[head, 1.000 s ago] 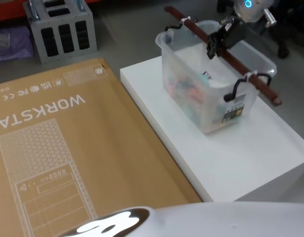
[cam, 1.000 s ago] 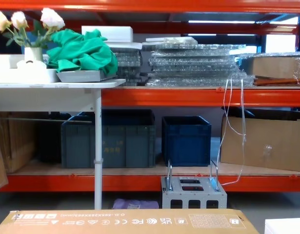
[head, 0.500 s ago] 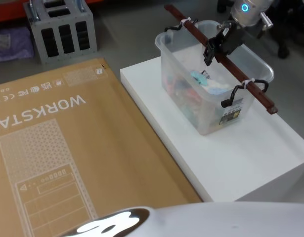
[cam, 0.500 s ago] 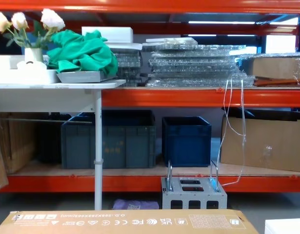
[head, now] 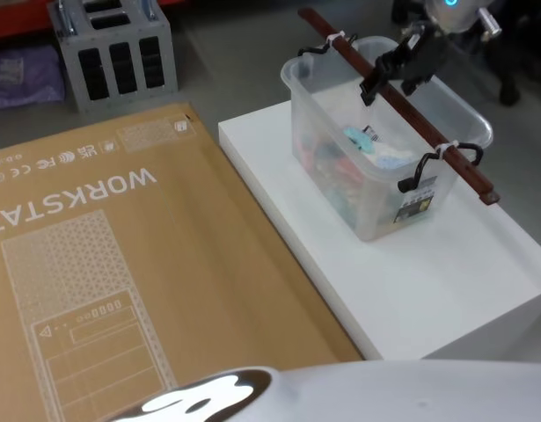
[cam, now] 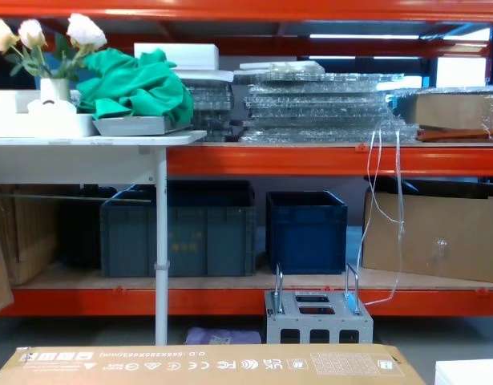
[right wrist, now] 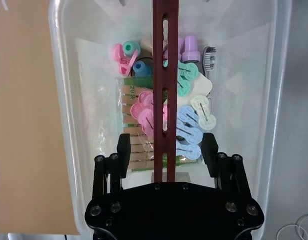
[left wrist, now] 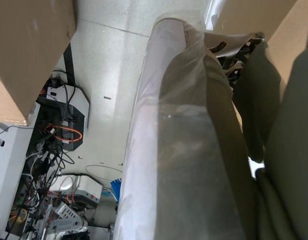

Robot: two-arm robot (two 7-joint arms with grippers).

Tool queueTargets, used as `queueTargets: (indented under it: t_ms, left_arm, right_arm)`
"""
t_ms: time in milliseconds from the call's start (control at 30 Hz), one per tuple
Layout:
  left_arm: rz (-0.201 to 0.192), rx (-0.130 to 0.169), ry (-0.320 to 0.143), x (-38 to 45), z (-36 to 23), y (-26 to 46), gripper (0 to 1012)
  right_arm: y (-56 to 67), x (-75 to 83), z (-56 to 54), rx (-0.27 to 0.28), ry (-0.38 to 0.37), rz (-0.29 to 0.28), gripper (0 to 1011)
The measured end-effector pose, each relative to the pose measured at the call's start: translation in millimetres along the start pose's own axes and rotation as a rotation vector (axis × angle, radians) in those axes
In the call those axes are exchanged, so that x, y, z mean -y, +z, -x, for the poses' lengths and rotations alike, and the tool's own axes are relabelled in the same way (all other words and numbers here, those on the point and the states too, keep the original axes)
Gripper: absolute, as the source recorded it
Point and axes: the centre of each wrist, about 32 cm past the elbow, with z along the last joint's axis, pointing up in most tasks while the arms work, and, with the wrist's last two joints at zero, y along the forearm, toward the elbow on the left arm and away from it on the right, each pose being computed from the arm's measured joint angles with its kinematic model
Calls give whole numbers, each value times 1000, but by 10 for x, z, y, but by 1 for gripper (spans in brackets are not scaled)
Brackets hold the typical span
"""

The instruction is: Use one hand to grasp the basket and place it at the designated location.

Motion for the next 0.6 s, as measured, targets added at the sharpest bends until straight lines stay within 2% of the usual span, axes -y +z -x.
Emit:
queueTargets:
  t_ms: [233, 333, 400, 433, 600]
  left_arm:
    - [0, 0, 0, 0, 0, 0, 0]
    - [0, 0, 0, 0, 0, 0, 0]
    - [0, 0, 0, 0, 0, 0, 0]
    - [0, 0, 0, 0, 0, 0, 0]
    - [0, 0, 0, 0, 0, -1, 0]
  right_arm:
    - [16, 277, 37, 13, -38, -9, 998]
    - [20, 380, 61, 17, -55, -13, 1000]
    - [32, 528, 98, 23, -83, -19, 1000]
    - [32, 528, 98, 23, -83, -19, 1000]
    - [41, 774, 169, 24, -128, -17, 1000]
